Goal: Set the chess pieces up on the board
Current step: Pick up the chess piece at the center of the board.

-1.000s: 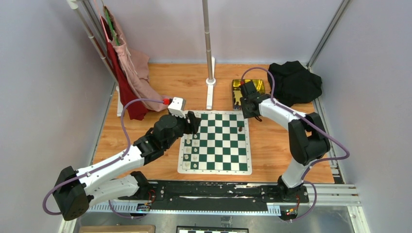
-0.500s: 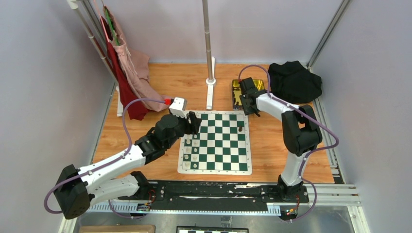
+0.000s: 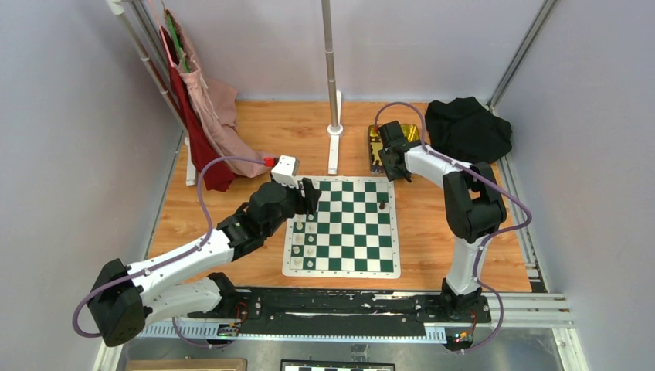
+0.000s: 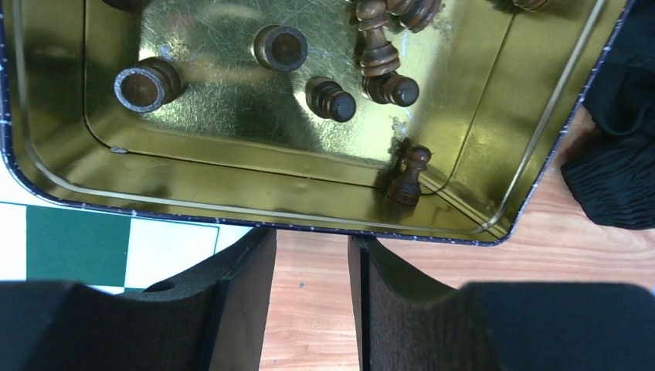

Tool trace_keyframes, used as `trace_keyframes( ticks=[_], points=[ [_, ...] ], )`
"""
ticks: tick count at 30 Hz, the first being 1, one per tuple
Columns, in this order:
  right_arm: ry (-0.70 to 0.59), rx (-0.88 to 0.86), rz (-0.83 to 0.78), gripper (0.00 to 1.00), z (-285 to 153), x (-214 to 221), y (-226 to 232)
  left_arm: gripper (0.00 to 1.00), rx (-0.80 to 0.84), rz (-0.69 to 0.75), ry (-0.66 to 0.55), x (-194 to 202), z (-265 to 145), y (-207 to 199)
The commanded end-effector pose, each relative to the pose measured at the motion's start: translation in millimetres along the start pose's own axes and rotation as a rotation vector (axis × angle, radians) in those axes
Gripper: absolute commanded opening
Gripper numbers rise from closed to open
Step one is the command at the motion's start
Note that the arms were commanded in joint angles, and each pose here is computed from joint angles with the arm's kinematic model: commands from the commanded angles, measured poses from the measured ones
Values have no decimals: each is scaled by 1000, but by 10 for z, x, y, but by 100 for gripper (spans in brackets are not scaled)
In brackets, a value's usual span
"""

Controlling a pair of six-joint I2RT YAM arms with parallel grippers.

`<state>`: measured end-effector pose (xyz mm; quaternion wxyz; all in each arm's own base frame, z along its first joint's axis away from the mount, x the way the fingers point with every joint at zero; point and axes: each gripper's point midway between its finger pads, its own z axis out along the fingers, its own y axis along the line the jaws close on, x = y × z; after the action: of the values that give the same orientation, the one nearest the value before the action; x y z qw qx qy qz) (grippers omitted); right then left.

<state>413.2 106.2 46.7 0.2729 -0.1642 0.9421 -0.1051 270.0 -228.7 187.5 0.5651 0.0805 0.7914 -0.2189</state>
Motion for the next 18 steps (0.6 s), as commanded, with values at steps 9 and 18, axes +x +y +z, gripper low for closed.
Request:
trace_keyframes(
  ticks=[9,18],
  points=[
    [7,-14,-32,44,182,-57,-37,65,6,0,-51,-189,28,-61],
    [28,-5,-8,34,191,24,-45,65,11,-8,-54,-197,19,-68]
  ],
)
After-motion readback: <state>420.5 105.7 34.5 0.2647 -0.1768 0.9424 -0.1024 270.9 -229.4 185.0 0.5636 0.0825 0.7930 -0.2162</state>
